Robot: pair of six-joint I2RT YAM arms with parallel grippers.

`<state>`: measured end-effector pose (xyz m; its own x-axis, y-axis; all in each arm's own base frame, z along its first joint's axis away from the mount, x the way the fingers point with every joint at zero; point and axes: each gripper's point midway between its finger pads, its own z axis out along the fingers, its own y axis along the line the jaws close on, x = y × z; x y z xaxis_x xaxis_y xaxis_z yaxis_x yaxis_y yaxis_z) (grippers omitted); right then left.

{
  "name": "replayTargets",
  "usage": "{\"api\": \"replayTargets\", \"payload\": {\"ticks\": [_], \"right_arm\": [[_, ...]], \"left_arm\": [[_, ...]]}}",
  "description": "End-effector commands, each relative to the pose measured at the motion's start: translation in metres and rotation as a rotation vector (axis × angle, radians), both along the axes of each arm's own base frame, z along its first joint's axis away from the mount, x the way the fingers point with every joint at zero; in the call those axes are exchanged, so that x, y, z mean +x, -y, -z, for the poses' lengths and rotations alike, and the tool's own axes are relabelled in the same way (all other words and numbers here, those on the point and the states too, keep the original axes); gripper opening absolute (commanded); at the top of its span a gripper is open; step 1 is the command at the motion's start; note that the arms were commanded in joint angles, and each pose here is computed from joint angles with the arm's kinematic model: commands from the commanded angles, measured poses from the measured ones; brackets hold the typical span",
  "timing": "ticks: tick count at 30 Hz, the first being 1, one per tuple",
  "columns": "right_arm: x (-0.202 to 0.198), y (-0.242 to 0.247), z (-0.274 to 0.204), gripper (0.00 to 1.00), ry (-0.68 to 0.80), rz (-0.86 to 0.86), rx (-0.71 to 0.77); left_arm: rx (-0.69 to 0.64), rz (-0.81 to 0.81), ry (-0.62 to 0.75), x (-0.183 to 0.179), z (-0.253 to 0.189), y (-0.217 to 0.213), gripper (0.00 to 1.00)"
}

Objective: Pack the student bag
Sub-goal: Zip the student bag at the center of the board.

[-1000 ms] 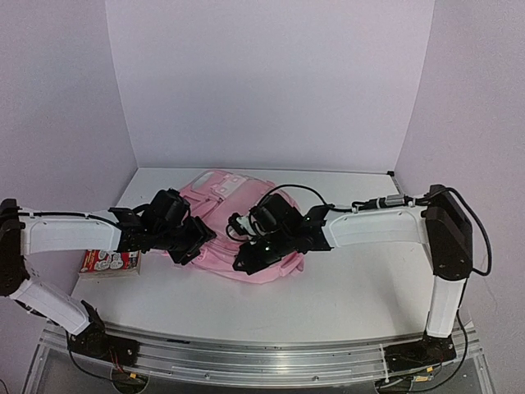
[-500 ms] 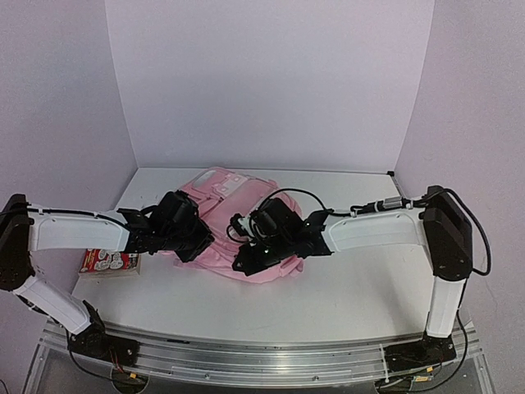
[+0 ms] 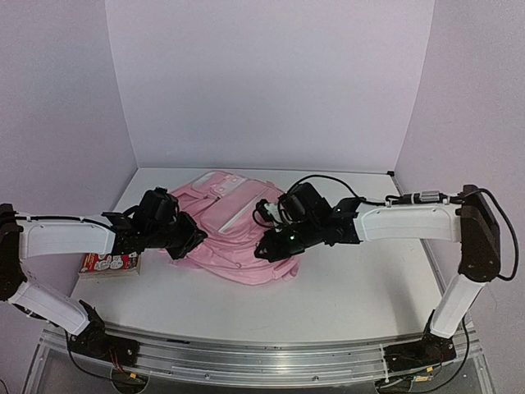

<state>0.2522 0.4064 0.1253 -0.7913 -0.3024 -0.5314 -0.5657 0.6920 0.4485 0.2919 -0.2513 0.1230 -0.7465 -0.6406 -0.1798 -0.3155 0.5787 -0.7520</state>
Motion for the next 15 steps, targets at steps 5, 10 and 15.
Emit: {"api": "replayTargets", "payload": {"ticks": [5,10,15], "right_arm": [[0.089,0.141,0.002,0.00,0.128,0.262,-0.396],[0.119,0.164,-0.005,0.00,0.188,0.257,-0.468],[0.164,0.176,0.002,0.00,0.205,0.216,-0.502]], "left_arm": [[0.399,-0.187,-0.027,0.010,0.037,-0.095,0.00],[0.422,-0.171,-0.049,0.009,0.046,-0.097,0.00],[0.451,-0.132,-0.070,0.007,0.058,-0.097,0.00]]}}
